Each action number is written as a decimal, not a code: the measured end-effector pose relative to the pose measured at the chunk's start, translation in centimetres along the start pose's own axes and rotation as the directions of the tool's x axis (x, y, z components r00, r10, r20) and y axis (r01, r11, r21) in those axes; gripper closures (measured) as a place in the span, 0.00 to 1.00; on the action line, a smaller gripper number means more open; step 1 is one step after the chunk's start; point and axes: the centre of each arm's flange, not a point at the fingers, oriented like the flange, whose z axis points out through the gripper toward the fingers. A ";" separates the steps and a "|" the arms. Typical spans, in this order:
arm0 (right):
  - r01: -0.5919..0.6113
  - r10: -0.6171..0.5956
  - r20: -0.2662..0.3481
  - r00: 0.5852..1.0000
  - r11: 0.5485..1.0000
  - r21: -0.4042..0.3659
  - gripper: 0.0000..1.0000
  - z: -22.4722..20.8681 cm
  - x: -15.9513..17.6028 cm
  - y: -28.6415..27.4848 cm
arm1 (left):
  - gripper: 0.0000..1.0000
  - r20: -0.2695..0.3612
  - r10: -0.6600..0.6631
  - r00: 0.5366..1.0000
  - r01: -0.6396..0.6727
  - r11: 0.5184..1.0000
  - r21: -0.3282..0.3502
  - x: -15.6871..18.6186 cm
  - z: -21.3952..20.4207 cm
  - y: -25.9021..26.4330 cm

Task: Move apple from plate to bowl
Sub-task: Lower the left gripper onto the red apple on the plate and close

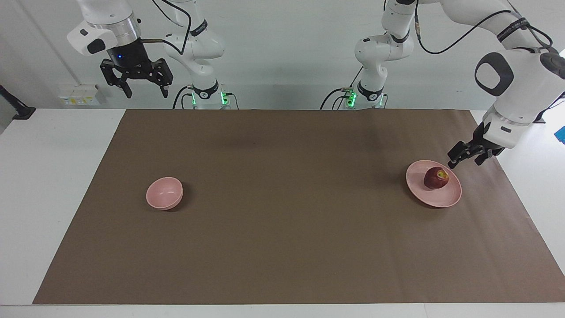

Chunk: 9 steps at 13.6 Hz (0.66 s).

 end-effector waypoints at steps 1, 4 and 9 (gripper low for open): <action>0.001 -0.001 0.001 1.000 1.000 0.000 0.00 0.0 0.0 -0.1 | 0.00 0.013 0.000 1.000 0.000 1.000 0.000 0.0 1.9 -0.1; 0.004 -0.004 0.010 1.000 1.000 0.001 0.00 0.1 -0.1 -0.2 | 0.00 0.048 0.029 0.998 -0.029 1.000 -0.002 -0.4 7.0 -0.2; 0.007 -0.008 0.016 1.000 1.000 0.021 0.00 0.3 -0.1 -0.5 | 0.00 0.059 0.115 0.992 -0.115 0.993 -0.005 -2.2 11.4 -1.7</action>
